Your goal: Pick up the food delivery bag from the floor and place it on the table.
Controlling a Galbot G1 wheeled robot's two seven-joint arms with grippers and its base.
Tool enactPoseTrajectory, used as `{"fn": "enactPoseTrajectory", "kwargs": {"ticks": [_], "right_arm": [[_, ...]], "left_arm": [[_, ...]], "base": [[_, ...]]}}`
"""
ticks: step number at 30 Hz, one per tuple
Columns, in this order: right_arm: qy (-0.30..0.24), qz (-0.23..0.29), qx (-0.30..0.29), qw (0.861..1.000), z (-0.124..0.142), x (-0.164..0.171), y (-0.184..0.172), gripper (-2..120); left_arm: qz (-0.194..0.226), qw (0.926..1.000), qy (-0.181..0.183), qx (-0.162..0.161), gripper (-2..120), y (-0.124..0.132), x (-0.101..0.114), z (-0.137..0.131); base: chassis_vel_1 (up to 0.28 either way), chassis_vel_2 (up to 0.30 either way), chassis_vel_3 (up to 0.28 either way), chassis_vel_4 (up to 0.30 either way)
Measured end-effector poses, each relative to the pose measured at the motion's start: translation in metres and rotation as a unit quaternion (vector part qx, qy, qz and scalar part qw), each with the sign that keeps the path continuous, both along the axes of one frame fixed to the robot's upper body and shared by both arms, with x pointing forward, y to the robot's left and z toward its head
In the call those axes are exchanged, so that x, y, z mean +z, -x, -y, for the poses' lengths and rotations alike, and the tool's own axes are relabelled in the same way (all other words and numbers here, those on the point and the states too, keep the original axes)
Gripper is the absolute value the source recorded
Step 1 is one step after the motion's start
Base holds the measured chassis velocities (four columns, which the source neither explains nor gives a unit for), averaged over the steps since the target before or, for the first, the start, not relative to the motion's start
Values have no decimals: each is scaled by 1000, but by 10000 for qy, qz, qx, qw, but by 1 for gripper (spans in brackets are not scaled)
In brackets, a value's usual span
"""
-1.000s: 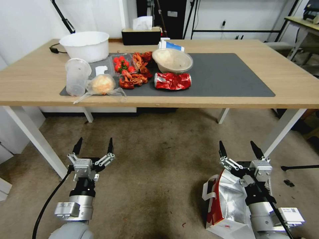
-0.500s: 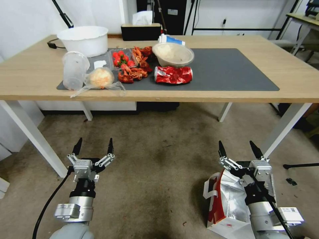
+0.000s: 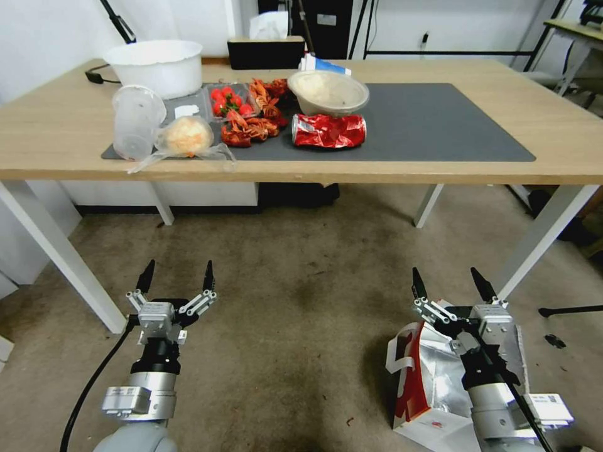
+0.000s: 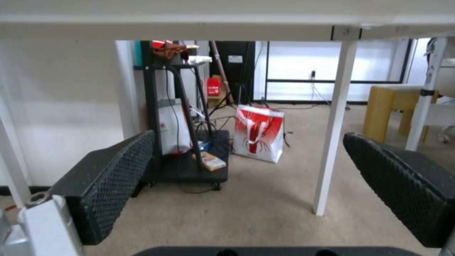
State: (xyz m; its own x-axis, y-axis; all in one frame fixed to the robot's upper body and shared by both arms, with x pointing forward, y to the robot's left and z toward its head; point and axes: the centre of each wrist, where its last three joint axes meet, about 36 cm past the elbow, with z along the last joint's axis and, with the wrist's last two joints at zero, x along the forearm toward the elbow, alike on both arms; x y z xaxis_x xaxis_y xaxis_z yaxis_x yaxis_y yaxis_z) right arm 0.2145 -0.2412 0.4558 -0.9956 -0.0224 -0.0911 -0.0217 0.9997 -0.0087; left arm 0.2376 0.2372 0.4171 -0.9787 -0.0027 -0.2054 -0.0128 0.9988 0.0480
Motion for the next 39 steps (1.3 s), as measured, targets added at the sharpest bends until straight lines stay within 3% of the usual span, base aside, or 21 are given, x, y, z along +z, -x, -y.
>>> {"fn": "enactPoseTrajectory", "kwargs": {"ticks": [39], "right_arm": [[-62, -71, -13, 10000, -1, -8, -3, 100]], "left_arm": [[-103, 9999, 6, -32, 100, -3, -13, 0]], "base": [[0, 0, 0, 0]]}}
